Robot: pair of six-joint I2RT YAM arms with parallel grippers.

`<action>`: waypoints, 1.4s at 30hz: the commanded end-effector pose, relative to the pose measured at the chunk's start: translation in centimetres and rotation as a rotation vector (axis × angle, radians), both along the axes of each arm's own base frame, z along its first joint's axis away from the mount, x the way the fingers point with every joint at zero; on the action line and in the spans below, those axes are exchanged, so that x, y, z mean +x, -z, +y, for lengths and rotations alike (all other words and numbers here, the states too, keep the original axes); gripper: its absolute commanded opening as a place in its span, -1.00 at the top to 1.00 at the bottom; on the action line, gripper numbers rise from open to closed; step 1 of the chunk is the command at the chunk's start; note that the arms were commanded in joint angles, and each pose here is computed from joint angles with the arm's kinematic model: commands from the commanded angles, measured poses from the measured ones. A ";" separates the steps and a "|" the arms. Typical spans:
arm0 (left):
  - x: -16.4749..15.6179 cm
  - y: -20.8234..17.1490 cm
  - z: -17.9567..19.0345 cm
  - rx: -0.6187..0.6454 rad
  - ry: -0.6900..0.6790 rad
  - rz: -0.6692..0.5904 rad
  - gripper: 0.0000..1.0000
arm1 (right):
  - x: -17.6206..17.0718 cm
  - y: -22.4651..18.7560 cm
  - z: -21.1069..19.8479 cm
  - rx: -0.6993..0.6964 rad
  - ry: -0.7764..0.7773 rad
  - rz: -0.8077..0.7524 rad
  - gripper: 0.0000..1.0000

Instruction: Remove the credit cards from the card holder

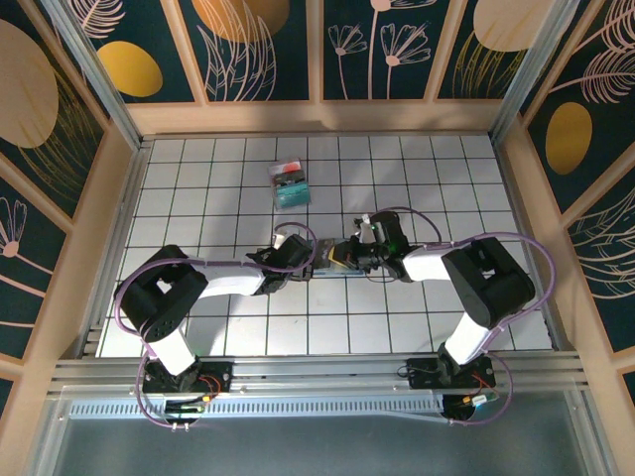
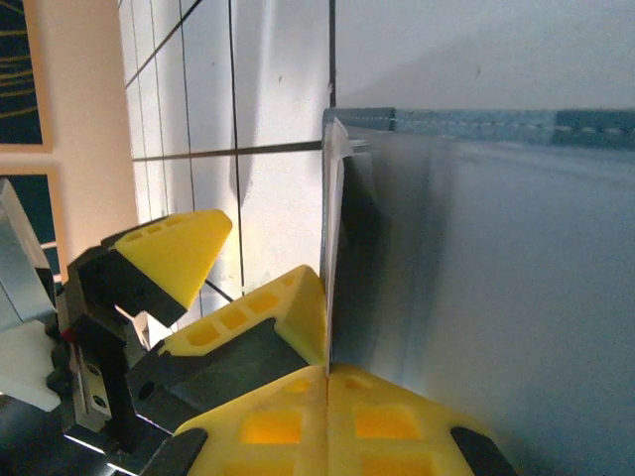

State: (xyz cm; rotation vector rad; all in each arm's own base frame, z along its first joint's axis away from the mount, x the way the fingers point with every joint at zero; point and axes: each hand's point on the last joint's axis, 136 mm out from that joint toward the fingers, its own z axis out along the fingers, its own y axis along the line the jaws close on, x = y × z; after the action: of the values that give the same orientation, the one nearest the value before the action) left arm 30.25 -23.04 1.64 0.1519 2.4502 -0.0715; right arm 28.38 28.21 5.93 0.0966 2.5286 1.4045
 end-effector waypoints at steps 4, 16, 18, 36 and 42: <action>-1.1 1.7 1.0 0.066 -0.004 0.058 -0.98 | 0.7 -1.5 -0.7 -0.009 0.007 -0.057 0.97; -0.3 0.1 0.4 0.050 -0.004 0.019 -0.98 | 1.2 -0.1 -2.1 -0.175 0.017 -0.043 1.00; 0.4 -1.9 -0.2 0.017 -0.002 -0.023 -0.98 | 1.2 -0.2 -2.1 -0.178 0.014 -0.041 1.00; 2.7 -1.8 -4.1 0.002 0.111 -0.053 -0.98 | 1.3 -0.6 -2.0 -0.199 -0.012 -0.035 1.00; 1.9 -0.1 -3.4 0.033 0.118 -0.005 -0.98 | 1.8 -1.3 -1.4 -0.150 0.000 -0.063 0.88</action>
State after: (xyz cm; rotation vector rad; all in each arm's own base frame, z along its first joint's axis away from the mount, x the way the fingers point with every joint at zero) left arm 32.68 -26.38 2.69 0.2658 2.4069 -0.0950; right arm 28.94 26.43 5.47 0.0444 2.6563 1.1657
